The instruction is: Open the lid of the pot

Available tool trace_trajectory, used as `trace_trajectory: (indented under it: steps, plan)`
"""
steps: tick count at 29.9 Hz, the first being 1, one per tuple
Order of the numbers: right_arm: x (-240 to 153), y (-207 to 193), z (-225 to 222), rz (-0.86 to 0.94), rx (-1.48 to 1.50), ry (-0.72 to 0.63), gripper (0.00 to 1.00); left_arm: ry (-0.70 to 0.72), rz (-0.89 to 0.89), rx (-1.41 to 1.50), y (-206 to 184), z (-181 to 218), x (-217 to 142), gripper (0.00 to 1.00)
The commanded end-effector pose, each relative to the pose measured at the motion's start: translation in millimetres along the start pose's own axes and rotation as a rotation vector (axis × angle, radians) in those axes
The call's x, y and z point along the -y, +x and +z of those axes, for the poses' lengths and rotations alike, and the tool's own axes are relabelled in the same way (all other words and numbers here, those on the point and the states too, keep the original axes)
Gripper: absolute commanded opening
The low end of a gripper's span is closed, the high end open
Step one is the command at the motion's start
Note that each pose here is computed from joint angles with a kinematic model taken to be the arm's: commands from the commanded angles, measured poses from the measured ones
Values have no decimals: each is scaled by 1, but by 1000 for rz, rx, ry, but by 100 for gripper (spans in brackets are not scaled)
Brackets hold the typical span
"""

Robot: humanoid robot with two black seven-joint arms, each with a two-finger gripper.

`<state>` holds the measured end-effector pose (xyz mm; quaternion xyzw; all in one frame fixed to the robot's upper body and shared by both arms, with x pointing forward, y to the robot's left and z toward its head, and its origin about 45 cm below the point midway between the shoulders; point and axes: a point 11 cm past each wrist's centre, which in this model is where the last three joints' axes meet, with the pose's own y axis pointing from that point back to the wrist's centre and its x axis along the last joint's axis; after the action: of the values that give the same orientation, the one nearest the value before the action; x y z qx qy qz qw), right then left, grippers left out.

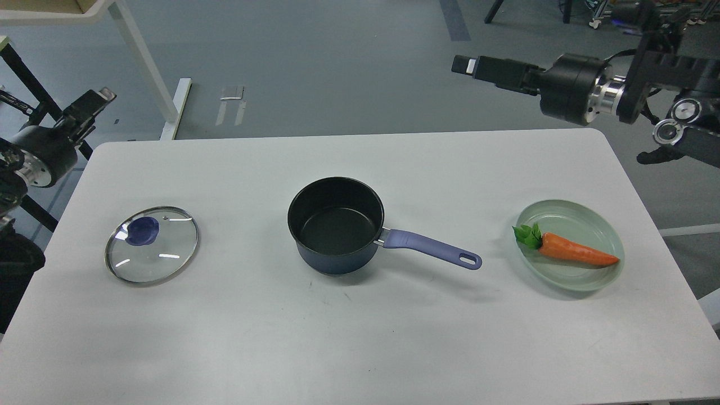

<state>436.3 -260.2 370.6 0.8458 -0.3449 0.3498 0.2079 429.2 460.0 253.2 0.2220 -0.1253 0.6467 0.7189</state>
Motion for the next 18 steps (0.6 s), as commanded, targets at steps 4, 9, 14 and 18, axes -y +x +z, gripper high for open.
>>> trace_trajectory:
  steps: [4,9,14,18]
  plan:
    - [-26,22,41,264,339,-18,99,-71,-45,-323,-54,21,27,99]
    - [-49,19,83,414,619,-76,99,-105,-26,-531,-83,28,42,99]
    - [-71,7,120,551,866,-126,99,-133,-12,-691,-93,35,50,99]
    - [-76,0,134,648,1034,-109,99,-131,15,-829,-94,26,46,100]
